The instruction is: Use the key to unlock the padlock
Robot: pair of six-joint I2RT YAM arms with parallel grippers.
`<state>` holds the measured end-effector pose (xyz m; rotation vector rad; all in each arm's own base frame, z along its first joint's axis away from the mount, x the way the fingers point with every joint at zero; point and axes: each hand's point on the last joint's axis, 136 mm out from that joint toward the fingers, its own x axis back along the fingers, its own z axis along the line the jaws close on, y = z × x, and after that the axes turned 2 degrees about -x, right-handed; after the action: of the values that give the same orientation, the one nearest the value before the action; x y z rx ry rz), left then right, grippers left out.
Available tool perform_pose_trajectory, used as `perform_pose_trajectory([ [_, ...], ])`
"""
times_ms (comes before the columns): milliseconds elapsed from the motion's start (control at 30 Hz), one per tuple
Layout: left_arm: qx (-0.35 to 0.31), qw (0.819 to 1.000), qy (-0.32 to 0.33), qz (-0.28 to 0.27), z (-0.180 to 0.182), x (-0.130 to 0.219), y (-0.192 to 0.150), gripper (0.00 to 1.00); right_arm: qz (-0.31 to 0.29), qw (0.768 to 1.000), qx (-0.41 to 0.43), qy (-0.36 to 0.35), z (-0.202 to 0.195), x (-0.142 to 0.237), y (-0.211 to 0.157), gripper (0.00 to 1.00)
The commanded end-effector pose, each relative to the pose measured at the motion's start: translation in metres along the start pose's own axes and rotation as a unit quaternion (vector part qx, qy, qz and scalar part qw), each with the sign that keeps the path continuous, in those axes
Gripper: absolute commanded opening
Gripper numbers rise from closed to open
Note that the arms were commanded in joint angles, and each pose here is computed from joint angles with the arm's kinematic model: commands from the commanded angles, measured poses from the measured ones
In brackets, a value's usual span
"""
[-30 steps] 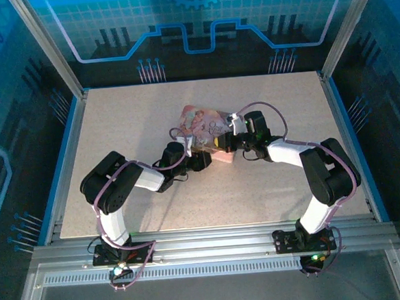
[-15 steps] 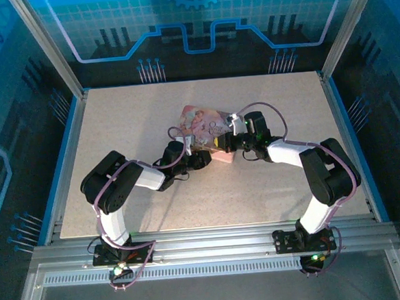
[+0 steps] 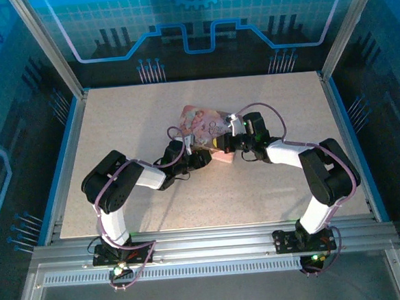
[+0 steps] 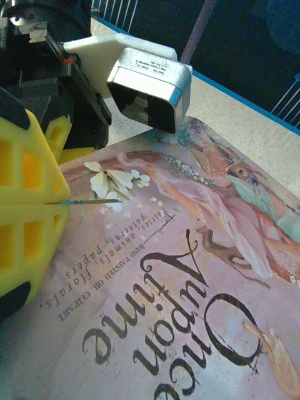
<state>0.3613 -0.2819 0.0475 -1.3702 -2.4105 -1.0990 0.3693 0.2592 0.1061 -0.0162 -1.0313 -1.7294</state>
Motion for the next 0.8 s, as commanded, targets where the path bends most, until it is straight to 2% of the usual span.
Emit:
perform_pose_trajectory([
  [0,0.006,1.0,-0.007,-0.012,-0.008,-0.007,0.009,0.38,0.084,0.994,-0.055,-0.035,-0.019,-0.006,-0.059,0.0],
  [333,-0.001,1.0,-0.024,-0.008,-0.019,-0.003,0.01,0.3,0.059,0.997,-0.031,-0.028,-0.009,0.001,-0.051,0.0],
  [600,0.008,0.999,-0.033,-0.002,-0.026,0.007,0.009,0.29,-0.012,0.999,0.043,-0.028,0.011,0.025,-0.022,0.0],
  [767,0.03,0.999,-0.042,0.007,-0.032,0.014,0.007,0.28,-0.026,0.994,0.098,-0.045,0.017,0.042,-0.026,0.0],
])
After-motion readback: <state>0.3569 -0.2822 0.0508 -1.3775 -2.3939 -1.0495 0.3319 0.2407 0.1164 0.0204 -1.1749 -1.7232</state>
